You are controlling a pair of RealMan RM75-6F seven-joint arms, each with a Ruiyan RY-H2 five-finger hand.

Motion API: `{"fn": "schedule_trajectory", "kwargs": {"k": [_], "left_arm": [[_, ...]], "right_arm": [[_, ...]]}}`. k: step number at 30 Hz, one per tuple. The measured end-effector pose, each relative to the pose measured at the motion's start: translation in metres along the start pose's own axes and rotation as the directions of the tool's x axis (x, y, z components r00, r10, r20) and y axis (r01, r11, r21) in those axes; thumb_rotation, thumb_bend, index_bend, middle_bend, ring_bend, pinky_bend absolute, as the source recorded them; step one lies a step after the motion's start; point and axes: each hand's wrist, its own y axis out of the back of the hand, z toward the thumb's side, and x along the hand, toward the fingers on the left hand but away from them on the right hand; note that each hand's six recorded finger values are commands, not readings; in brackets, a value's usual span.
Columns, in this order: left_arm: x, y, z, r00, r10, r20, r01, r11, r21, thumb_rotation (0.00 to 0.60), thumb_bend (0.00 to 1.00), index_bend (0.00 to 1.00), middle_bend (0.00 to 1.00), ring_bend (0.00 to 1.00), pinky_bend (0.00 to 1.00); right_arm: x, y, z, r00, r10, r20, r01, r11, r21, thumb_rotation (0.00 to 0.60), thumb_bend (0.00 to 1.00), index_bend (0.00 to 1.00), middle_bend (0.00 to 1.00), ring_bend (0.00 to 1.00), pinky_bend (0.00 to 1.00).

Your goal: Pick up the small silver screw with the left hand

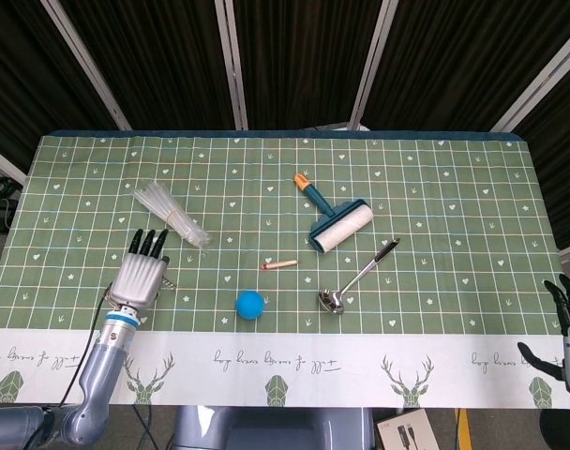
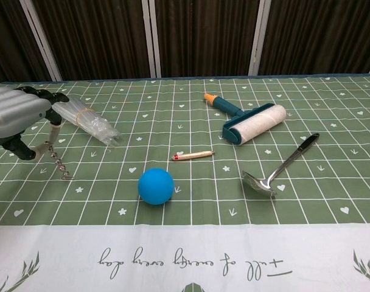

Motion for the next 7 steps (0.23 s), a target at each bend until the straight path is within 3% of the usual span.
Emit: {"fn": "schedule_trajectory", "kwargs": {"k": [7], "left_arm": [[0.0025, -0.0038, 0.0005, 1.0, -0.005, -0.005, 0.005, 1.0, 0.001, 0.6, 0.45, 0.57, 0.0, 0.0, 0.0]], "right_arm": [[0.0004, 0.0008, -0.0005, 1.0, -0.002, 0.001, 0.002, 1.0, -0.001, 0.6, 0.08, 0.07, 0.0, 0.0, 0.09]]}}
